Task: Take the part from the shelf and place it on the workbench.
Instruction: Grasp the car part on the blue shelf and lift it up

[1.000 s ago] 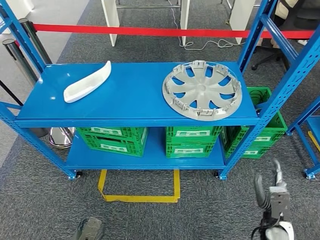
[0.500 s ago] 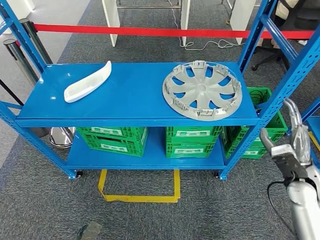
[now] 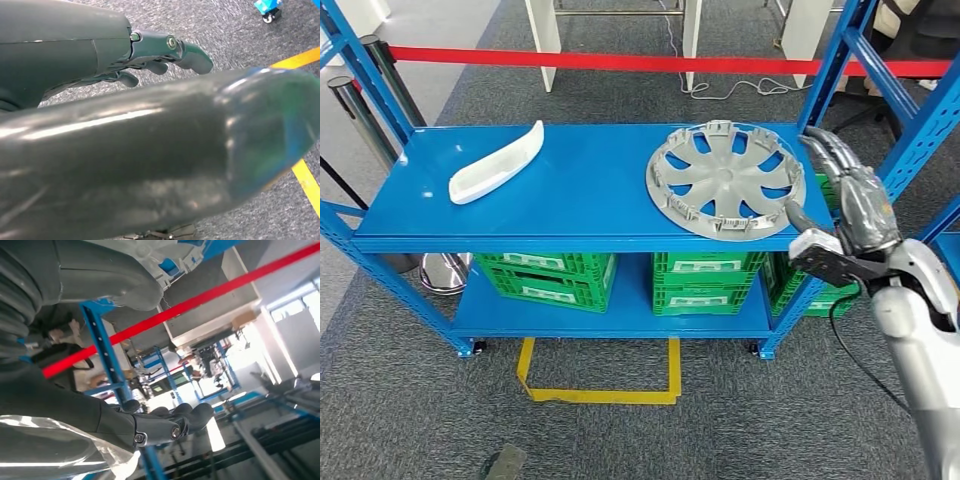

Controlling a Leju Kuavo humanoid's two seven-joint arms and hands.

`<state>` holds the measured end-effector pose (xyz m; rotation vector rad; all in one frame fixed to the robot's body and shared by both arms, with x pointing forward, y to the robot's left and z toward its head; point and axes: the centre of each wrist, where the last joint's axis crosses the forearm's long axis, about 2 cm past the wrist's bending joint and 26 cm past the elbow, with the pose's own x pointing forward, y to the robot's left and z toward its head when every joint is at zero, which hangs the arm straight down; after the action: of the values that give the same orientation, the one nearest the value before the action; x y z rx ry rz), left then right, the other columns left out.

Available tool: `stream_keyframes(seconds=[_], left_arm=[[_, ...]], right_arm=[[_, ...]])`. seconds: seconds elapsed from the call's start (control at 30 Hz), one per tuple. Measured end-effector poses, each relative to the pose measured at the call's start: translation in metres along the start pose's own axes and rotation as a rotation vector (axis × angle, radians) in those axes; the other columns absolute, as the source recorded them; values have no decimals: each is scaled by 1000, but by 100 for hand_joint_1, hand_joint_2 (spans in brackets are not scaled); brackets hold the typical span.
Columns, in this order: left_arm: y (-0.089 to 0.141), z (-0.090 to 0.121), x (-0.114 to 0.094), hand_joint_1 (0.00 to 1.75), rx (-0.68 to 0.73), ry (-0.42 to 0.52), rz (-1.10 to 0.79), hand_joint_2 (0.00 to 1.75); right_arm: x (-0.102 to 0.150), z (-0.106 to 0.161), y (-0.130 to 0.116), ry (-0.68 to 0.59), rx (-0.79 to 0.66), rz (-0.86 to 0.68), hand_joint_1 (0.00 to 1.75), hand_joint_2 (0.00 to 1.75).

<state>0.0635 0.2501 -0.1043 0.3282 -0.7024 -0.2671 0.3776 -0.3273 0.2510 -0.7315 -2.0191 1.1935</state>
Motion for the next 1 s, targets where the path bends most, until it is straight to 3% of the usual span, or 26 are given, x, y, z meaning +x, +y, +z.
stream_keyframes(seconds=[0.23,0.47,1.0], left_arm=[[-1,-1,3,0,-37,12,-22,0],[-5,-4,11,0,-97,4,-48,0],[-11,1,7,0,-166,-14,-30,0]], right_arm=[[11,-20,18,4,106,131,0,175],[11,-27,37,86,136,209,0,175],[2,-19,63,245,231,307,0,175]])
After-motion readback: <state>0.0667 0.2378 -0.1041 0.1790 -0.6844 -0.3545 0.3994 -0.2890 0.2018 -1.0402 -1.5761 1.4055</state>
